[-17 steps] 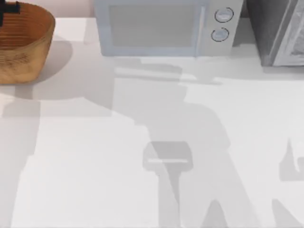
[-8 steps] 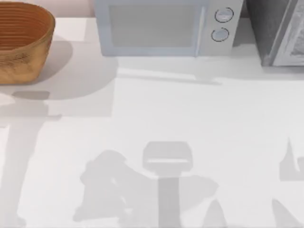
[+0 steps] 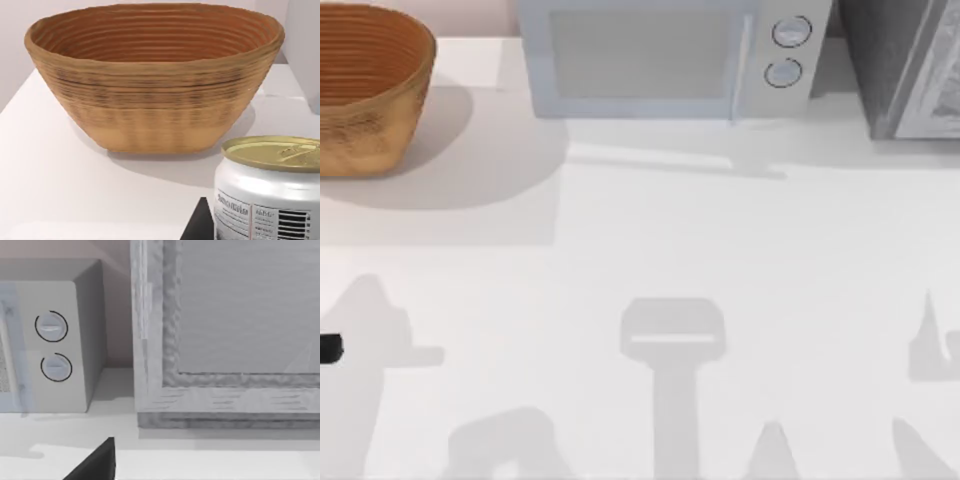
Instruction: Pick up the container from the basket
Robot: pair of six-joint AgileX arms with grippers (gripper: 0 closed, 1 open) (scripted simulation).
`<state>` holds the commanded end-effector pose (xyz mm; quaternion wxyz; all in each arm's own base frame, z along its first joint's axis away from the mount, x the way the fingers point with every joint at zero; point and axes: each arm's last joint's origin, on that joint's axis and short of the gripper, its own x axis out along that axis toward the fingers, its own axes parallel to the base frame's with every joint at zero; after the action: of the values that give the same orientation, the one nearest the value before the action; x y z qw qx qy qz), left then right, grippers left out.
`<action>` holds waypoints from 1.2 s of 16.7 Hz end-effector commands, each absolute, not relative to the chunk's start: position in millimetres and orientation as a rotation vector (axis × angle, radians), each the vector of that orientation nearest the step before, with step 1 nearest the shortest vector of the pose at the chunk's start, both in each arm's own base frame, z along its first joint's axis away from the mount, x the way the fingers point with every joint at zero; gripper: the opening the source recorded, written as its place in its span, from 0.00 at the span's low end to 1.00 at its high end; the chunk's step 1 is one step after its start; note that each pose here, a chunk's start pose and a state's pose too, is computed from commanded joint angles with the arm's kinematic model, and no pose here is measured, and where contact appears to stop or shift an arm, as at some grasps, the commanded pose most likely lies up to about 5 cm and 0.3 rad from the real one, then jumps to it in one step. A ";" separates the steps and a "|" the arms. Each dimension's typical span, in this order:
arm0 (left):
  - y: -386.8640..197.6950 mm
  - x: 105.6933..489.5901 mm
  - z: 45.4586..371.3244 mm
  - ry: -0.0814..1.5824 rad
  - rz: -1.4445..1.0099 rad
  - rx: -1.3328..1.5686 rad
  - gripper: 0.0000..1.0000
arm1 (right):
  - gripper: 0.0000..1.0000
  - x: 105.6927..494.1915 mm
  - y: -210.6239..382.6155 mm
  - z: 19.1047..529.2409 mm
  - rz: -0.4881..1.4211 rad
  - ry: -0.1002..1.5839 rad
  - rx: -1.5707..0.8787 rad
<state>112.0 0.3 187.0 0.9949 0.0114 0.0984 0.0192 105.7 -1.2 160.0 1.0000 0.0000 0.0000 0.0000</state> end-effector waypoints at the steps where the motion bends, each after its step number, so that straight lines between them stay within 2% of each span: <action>1: -0.2 109.4 178.4 0.146 0.029 0.016 0.00 | 1.00 105.7 -1.2 160.0 0.000 0.000 0.000; 5: -1.1 105.9 160.8 0.011 0.002 0.001 0.00 | 1.00 105.7 -1.2 160.0 0.000 0.000 0.000; 13: -1.0 105.9 159.8 0.005 0.003 0.002 0.00 | 1.00 105.7 -1.2 160.0 0.000 0.000 0.000; 20: -7.5 119.4 212.3 -0.112 -0.156 -0.011 0.00 | 1.00 105.7 -1.2 160.0 0.000 0.000 0.000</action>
<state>119.4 -7.5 212.3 0.9954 -0.0056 -0.0561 -0.0777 105.7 -1.2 160.0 1.0000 0.0000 0.0000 0.0000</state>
